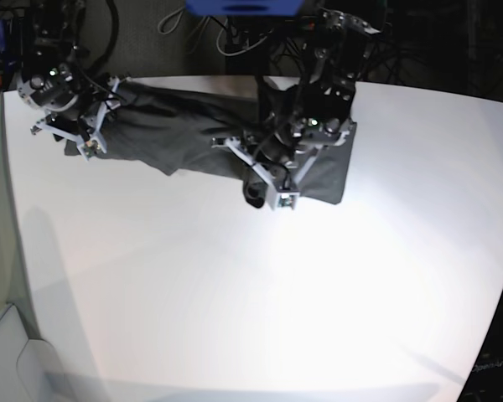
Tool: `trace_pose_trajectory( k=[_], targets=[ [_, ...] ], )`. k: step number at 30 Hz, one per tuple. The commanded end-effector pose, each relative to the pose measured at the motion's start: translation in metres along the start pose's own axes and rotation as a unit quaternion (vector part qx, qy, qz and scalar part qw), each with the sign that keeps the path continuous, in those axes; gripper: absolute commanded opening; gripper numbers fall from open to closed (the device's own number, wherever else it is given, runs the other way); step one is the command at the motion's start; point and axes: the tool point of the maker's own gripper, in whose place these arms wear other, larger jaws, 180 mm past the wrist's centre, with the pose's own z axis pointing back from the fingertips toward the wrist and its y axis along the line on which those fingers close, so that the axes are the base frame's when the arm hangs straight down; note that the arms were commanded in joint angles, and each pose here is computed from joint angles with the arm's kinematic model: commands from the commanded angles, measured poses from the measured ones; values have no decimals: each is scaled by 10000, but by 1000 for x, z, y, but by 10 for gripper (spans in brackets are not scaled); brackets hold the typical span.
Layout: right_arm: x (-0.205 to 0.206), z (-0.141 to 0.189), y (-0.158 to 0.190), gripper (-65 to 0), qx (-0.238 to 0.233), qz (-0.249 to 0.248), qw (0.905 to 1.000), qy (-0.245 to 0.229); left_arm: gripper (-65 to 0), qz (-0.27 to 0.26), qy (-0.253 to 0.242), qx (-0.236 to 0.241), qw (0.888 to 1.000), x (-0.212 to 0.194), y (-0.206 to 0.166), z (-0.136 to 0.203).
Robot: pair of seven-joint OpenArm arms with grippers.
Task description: Layout the t-shirt on the table in an organized manner, then fold the t-shirt properly
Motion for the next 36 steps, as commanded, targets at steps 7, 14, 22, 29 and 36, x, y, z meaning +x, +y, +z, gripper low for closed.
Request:
trace_pose_trajectory(
  k=[7, 14, 22, 29, 36],
  targets=[
    [8, 4, -6, -299, -84, 17, 9999, -145, -400, -49, -244, -250, 9994, 13, -21, 8],
    [8, 4, -6, -299, -84, 17, 9999, -145, -213, -49, -530, -553, 9971, 20, -37, 30],
    [21, 18, -15, -297, -312, 89, 9989, -352, -214, 432, -874, -191, 9951, 44, 27, 49],
    [22, 26, -40, -297, -647, -120, 9975, -266, -214, 942, -869, 638, 9897, 44, 115, 57],
    [15, 36, -77, -296, -1085, -560, 9925, 61, -212, 1172, -542, 678, 9893, 29, 135, 46]
  ],
)
